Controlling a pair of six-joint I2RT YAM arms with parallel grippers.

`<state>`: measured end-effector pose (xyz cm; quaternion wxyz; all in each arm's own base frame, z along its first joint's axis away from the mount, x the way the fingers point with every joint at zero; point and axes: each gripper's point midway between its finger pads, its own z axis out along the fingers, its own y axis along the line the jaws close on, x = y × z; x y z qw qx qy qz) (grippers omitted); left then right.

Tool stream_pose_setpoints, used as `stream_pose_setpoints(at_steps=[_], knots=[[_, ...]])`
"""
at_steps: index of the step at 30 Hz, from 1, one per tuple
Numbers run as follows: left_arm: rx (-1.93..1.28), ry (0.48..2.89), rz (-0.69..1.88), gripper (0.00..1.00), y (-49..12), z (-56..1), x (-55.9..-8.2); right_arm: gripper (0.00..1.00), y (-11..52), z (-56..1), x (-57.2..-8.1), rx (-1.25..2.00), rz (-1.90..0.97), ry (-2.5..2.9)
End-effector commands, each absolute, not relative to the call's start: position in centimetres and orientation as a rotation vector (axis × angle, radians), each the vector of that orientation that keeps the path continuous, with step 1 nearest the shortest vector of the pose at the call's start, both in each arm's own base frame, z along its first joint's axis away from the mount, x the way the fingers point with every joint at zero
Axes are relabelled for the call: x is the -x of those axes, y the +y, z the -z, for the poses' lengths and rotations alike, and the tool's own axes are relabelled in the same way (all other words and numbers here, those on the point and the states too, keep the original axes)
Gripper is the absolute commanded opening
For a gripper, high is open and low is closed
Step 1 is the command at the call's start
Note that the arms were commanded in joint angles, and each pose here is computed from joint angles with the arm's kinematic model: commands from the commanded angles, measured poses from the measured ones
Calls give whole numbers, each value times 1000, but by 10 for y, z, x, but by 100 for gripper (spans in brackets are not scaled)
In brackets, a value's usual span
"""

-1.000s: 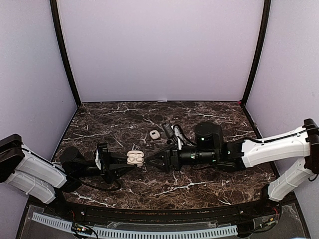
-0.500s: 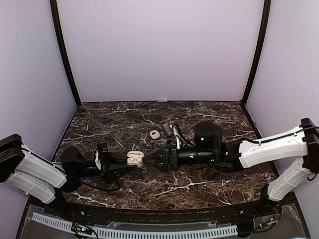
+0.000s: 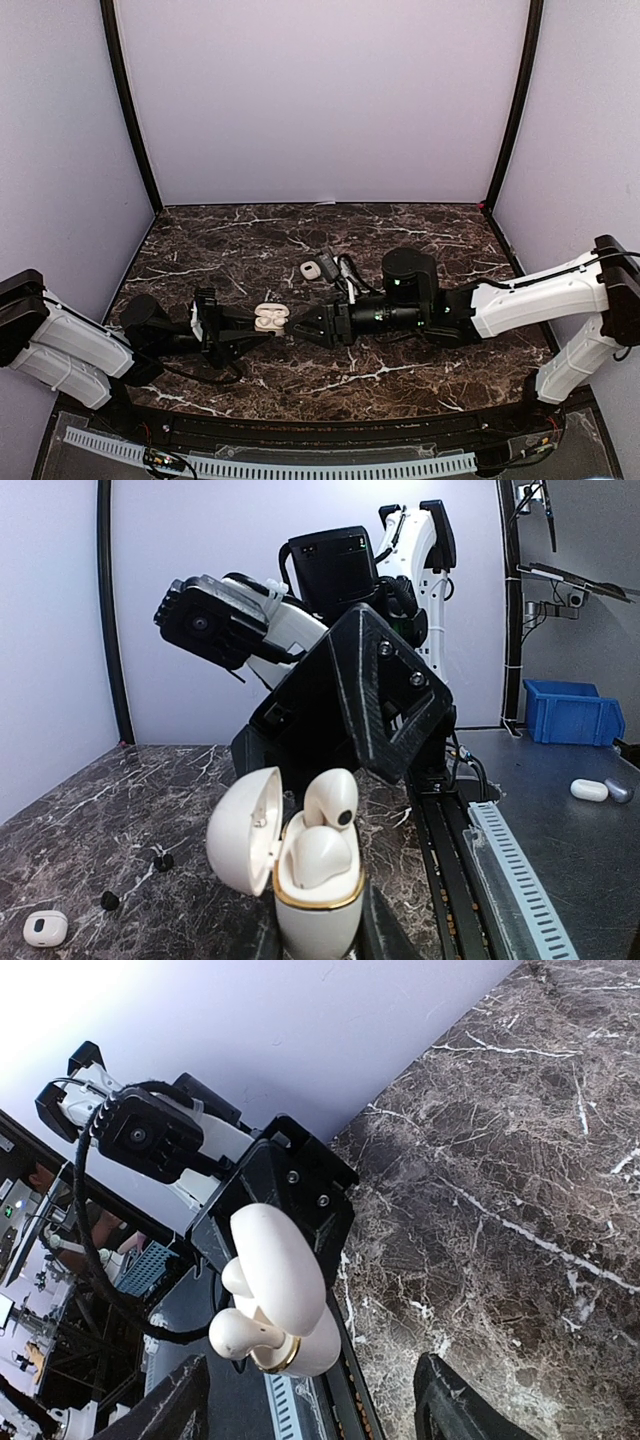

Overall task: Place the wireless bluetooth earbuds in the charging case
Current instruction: Adjust the right earbud in the right side groove of the charging case.

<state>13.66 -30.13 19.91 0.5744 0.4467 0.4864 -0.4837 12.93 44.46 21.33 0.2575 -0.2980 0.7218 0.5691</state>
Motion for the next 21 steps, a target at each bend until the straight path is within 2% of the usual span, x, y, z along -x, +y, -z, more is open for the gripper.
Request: stream_pose_setpoints(at_steps=[1, 10, 17, 21], knots=[[-1048, 1081, 1139, 0, -299, -211, -131, 68, 452, -235, -133, 791, -1597, 1888], [-1056, 1084, 1140, 0, -300, -209, -130, 74, 455, -241, -134, 776, -1626, 1877], [-1060, 1077, 1140, 0, -300, -210, -130, 68, 459, -232, -141, 736, -1621, 1926], [-1061, 1076, 1141, 0, -300, -210, -129, 60, 458, -221, -146, 710, -1617, 1967]])
